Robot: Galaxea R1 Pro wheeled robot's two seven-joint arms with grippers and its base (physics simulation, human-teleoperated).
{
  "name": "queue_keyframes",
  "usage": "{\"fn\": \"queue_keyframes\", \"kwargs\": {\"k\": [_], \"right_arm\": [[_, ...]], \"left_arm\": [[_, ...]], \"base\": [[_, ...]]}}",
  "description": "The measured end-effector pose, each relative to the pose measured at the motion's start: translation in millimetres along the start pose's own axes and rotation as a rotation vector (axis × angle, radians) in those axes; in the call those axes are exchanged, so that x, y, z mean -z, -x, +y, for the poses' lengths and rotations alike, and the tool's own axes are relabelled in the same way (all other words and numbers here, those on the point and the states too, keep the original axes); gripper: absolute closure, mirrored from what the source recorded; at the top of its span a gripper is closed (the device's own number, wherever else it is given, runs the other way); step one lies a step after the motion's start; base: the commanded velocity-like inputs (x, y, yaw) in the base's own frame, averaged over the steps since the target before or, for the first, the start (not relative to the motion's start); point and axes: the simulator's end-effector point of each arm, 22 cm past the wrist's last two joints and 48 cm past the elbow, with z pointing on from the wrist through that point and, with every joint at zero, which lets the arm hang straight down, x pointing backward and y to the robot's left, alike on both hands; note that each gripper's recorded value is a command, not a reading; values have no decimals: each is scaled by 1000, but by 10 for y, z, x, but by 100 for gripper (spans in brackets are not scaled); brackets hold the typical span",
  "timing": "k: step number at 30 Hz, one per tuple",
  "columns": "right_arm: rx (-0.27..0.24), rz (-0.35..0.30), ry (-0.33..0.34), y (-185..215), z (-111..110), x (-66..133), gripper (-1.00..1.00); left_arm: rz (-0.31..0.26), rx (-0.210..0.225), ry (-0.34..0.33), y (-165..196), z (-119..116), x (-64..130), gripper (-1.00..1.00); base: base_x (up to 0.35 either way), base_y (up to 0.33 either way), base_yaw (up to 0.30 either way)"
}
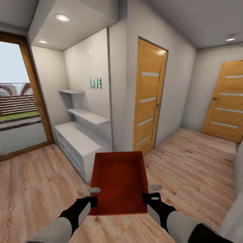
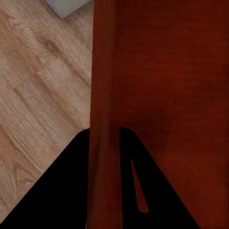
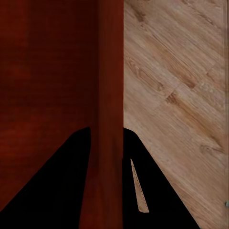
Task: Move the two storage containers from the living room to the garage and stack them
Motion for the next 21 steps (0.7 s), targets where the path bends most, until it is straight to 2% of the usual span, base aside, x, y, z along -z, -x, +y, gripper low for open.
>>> {"fn": "queue_keyframes", "kwargs": {"k": [21], "right_arm": [[2, 4, -1, -20, -2, 0, 100]], "left_arm": [[4, 0, 0, -21, -1, -3, 100]], "base": [[323, 0, -244]]}}
